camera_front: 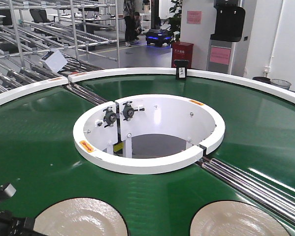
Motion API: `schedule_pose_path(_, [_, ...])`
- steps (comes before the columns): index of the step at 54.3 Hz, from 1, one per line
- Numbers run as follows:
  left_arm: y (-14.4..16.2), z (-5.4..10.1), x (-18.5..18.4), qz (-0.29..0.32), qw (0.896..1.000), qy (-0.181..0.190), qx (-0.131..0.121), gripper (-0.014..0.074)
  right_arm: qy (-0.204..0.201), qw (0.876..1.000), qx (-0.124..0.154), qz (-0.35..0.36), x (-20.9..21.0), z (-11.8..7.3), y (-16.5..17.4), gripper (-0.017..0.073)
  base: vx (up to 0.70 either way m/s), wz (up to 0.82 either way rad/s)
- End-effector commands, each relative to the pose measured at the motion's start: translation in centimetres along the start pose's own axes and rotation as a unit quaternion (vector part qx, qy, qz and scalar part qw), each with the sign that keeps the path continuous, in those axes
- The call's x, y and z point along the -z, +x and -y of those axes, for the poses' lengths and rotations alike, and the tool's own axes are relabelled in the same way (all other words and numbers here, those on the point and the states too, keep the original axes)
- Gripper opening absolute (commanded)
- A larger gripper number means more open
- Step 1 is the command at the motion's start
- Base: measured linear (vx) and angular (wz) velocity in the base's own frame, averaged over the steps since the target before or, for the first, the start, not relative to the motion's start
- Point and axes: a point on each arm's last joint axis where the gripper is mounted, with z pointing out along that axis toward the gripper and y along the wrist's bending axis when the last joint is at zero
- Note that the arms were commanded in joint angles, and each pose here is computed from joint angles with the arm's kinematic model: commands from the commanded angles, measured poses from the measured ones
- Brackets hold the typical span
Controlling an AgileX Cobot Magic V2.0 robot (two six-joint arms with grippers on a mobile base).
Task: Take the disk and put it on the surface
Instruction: 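Close left and right grippers on the near rims of each plate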
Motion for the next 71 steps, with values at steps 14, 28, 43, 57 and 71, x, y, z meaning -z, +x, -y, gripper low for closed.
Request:
schedule_pose_path(14, [-2.1, 3.1, 1.7, 0.052, 0.995, 0.080, 0.033, -0.0010, 0.020, 0.987, -0.060, -0.151, -3.9, -0.4, -3.9, 0.0499, 0.00, 0.00])
schedule_pose_path(28, [-2.6, 2.6, 3.4, 0.072, 0.986, 0.120, 0.095, -0.0009, 0.020, 0.963, -0.201, -0.178, -9.7, 4.7, -7.9, 0.0448, 0.00, 0.00])
schedule_pose_path(43, [-3.3, 1.2, 5.9, 0.136, 0.965, 0.164, 0.150, -0.0007, -0.143, 0.943, -0.220, -0.205, -15.4, 7.4, -6.7, 0.0413, 0.00, 0.00])
schedule_pose_path(57, [-3.3, 1.1, 6.1, 0.137, 0.965, 0.166, 0.151, -0.0007, -0.203, 0.948, -0.132, -0.207, -18.9, 5.7, -5.4, 0.0413, 0.00, 0.00])
schedule_pose_path(71, [-3.2, 1.1, 6.1, 0.136, 0.965, 0.167, 0.151, -0.0007, -0.238, 0.930, -0.099, -0.262, -21.9, 2.9, -3.1, 0.0413, 0.00, 0.00])
